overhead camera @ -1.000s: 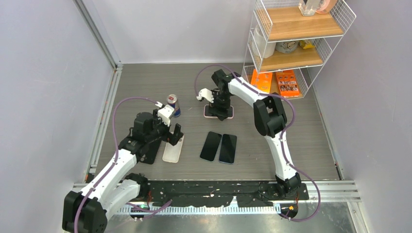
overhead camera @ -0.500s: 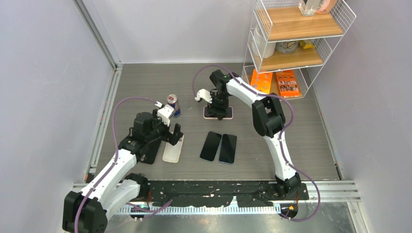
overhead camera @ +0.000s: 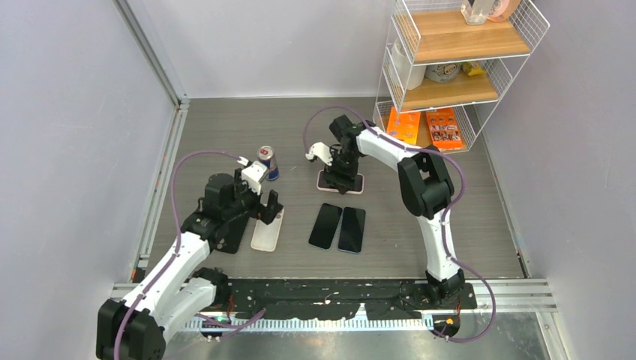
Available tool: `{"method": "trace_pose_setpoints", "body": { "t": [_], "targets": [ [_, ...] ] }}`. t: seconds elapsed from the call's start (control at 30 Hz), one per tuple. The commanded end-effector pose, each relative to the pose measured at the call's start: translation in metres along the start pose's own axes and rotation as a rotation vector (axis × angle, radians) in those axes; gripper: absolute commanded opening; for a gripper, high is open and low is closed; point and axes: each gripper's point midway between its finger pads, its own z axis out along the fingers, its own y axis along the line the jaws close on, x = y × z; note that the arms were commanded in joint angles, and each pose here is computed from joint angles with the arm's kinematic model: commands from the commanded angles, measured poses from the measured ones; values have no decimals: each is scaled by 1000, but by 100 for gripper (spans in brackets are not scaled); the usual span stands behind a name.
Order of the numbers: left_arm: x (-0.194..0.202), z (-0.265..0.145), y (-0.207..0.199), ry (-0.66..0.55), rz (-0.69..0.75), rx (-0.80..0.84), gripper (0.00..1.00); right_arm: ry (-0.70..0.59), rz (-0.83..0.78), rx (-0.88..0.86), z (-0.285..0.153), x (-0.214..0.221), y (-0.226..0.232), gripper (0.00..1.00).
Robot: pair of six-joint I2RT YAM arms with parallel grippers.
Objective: Take the phone out of the phone case
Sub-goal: Pick up the phone at the center of the board.
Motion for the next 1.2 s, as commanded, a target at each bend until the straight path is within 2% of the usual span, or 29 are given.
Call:
{"method": "trace_pose_setpoints", "body": {
  "t": [0.0,0.3,0.6,0.77,1.03,1.17],
  "targets": [
    [-31,-9,-7,-73,-22,29,100,-121,39,82,-44,-28,4,6],
    [-48,-20,-41,-109,-20,218,100,-207,71,162,-92,-44,12,5],
    [-87,-28,-74,-113,-163,422,100,-318,42,304,-149,-61,53,6],
    [-116,-23,-74,-96,-243,447,97,-409,19,375,-183,-73,79,6],
    [-147,-5,-82,-13,-461,540,91,-523,-16,462,-226,-82,97,5],
    [-154,4,-91,14,-482,588,89,-555,-13,456,-233,-85,102,5]
  ]
}}
